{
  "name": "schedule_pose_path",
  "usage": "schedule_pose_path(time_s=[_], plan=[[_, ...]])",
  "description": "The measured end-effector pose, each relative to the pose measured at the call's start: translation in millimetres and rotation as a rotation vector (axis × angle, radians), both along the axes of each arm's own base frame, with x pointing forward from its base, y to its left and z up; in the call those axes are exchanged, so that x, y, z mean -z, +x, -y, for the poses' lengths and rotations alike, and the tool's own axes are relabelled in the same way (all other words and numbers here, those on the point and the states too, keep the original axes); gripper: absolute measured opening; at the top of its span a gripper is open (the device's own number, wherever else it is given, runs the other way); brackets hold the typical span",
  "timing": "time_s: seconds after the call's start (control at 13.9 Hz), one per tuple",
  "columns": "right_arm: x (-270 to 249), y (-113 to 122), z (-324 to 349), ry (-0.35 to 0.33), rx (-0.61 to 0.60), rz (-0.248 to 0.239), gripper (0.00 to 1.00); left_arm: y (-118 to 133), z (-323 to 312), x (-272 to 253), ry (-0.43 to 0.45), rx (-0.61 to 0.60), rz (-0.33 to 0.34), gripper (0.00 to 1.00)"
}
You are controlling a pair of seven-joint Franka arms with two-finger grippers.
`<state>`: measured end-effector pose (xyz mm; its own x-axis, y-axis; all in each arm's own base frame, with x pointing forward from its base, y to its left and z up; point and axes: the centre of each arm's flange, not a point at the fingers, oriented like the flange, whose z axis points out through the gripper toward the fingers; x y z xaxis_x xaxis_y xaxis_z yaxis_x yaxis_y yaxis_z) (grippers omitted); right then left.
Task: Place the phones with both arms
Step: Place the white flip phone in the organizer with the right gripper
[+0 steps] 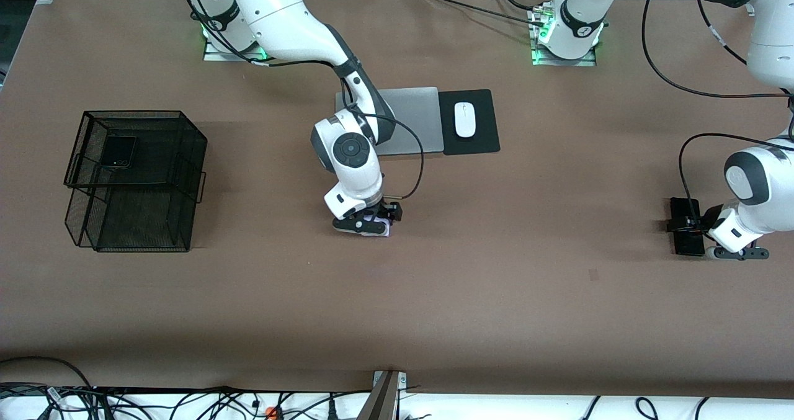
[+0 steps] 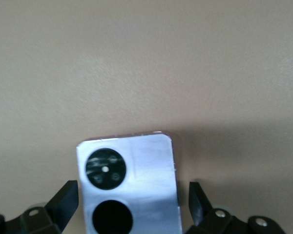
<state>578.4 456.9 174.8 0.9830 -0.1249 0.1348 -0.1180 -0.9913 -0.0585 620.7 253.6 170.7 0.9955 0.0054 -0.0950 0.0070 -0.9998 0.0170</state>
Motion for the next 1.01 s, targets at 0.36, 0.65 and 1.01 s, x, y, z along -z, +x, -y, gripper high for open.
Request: schedule_pose_path(time_s=[0.36, 0.65, 1.01], plan=[[0.8, 0.6, 1.5, -0.021, -0.043, -0.003, 0.85, -1.1, -1.3, 0.6, 0.000, -0.002, -0.001, 1.00], [-49.8, 27.0, 45.8, -0.086, -0.022, -0.116, 0.85, -1.1, -1.4, 0.6, 0.000, -0.002, -0.001, 1.00], [-184.2, 66.5, 200.3, -0.139, 0.024, -0.304, 0.85, -1.7, -2.5, 0.8, 0.001, -0.004, -0.001, 1.00]])
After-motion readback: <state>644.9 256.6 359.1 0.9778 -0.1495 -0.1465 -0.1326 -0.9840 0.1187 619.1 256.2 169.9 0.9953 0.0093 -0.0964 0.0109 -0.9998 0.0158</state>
